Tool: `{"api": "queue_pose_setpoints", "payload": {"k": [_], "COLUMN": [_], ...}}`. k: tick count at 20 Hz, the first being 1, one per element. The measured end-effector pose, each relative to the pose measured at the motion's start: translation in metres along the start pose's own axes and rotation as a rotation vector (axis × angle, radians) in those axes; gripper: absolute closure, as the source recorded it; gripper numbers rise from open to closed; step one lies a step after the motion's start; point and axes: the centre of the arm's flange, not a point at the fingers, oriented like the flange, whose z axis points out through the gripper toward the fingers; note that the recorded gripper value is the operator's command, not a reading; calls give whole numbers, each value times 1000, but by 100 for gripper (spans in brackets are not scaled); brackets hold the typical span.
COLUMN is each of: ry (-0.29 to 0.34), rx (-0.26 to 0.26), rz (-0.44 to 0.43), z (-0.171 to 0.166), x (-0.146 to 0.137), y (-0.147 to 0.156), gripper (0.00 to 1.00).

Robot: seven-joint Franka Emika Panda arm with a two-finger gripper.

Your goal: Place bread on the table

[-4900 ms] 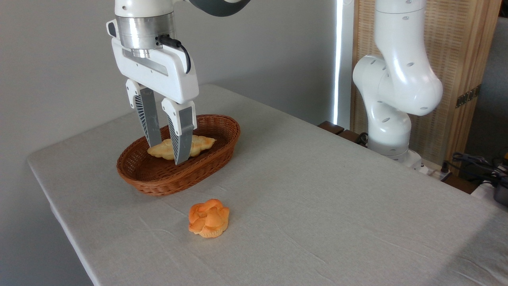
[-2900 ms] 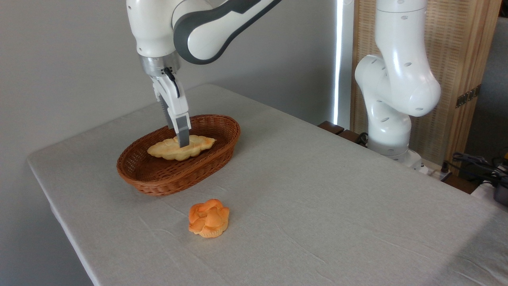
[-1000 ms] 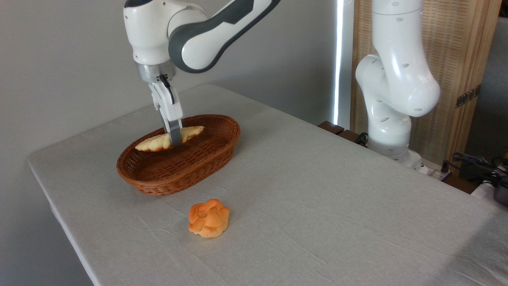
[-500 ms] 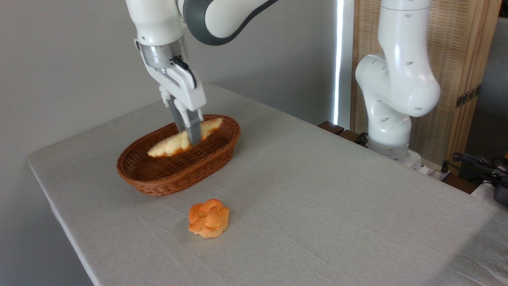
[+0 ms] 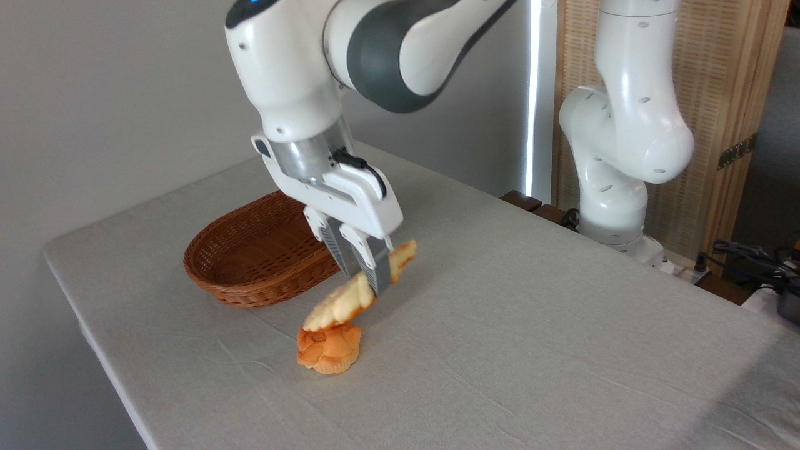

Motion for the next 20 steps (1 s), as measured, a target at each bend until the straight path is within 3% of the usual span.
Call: {"api": "queue_pose_setpoints", "payload": {"k": [5,11,15,18,20], "ry": [-55,-59,37,147,182], "rx": [-24,-4,67,136,158], "rz": [-2,4,14,45,66], "z": [29,26,-32,-98,-124], "x": [2,4,9,11,11], "y": [-3,-5,-4,14,28], "gripper": [0,0,0,0,0]}}
